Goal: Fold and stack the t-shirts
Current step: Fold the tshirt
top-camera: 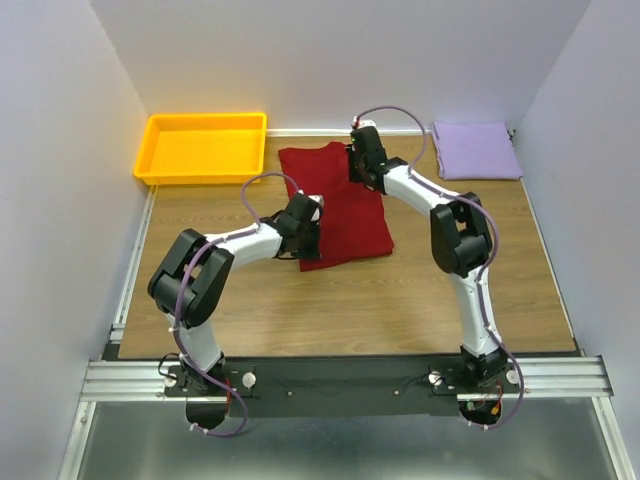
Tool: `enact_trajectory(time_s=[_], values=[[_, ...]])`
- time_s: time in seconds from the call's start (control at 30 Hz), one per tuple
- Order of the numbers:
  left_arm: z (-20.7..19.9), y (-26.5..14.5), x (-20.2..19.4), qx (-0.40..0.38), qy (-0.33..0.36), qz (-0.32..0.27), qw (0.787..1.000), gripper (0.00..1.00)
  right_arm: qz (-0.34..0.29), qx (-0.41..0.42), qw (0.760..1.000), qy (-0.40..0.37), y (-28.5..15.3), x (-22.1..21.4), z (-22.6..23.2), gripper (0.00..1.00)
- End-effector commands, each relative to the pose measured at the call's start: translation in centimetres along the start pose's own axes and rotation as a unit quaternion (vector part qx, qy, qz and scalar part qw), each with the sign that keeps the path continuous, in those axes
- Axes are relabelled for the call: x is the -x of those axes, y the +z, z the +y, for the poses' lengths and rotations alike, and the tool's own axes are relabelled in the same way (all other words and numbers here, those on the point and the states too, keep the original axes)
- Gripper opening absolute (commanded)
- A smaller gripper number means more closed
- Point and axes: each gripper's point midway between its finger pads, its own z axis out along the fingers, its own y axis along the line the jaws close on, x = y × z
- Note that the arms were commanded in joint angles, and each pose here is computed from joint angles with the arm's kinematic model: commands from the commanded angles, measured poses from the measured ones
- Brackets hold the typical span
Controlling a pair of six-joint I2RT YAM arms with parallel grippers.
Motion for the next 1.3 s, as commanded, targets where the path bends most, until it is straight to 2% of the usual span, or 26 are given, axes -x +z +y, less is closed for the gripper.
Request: enact_trajectory(time_s=[0.0, 0.07, 0.2, 0.27, 0.3, 0.37, 0.4, 0.5, 0.63, 0.8, 0.9, 1.07, 1.17, 1.27], values=[[1.1, -0.8, -3.6, 0.015, -0.008, 0.056, 0.998, 0.02, -0.030, -0.013, 0.999, 0.001, -2.1, 2.9, -2.0, 0.33], [1.0, -1.1, -3.3, 0.010, -0.008, 0.047, 0.999, 0.02, -0.018, 0.004, 1.000, 0.003, -4.0, 2.1, -2.2, 0.33], [0.1, -3.2, -0.8, -0.007, -0.023, -0.007, 1.000, 0.02, 0.030, 0.128, 0.990, 0.057, -8.5, -0.9, 0.0, 0.33], [-0.9, -4.6, 0.8, -0.036, -0.032, -0.042, 0.998, 0.02, 0.058, 0.172, 0.978, 0.100, -11.2, -3.3, 0.4, 0.33], [-0.8, -4.8, 1.3, -0.047, -0.043, -0.055, 0.996, 0.02, 0.064, 0.226, 0.965, 0.117, -12.6, -3.8, 1.8, 0.33], [-1.4, -5.2, 1.6, -0.074, -0.047, -0.058, 0.995, 0.02, 0.071, 0.277, 0.947, 0.148, -14.5, -4.8, 2.6, 0.33], [-1.2, -4.9, 1.2, -0.078, -0.049, -0.047, 0.995, 0.02, 0.083, 0.318, 0.928, 0.177, -16.1, -6.1, 3.1, 0.34], [-0.8, -3.6, -0.6, -0.087, -0.051, -0.007, 0.995, 0.02, 0.114, 0.380, 0.892, 0.217, -17.9, -9.3, 4.0, 0.34], [0.7, -2.3, -3.5, -0.089, -0.067, 0.052, 0.992, 0.00, 0.159, 0.378, 0.866, 0.287, -17.2, -14.8, 1.8, 0.34], [3.8, -2.1, -6.2, -0.036, -0.061, 0.092, 0.993, 0.00, 0.242, 0.335, 0.821, 0.394, -16.4, -21.6, -2.1, 0.34], [5.2, -2.6, -7.3, -0.013, -0.062, 0.101, 0.993, 0.00, 0.241, 0.321, 0.818, 0.412, -17.1, -22.5, -3.5, 0.34], [5.9, -3.6, -8.1, 0.002, -0.065, 0.099, 0.993, 0.00, 0.213, 0.328, 0.834, 0.389, -18.2, -19.6, -3.8, 0.34], [4.8, -4.7, -5.1, -0.013, -0.069, 0.042, 0.997, 0.00, 0.174, 0.340, 0.849, 0.365, -18.6, -15.8, -3.8, 0.34], [3.2, -6.4, 0.4, -0.039, -0.079, -0.053, 0.995, 0.03, 0.141, 0.350, 0.856, 0.353, -17.8, -11.8, -3.5, 0.34]])
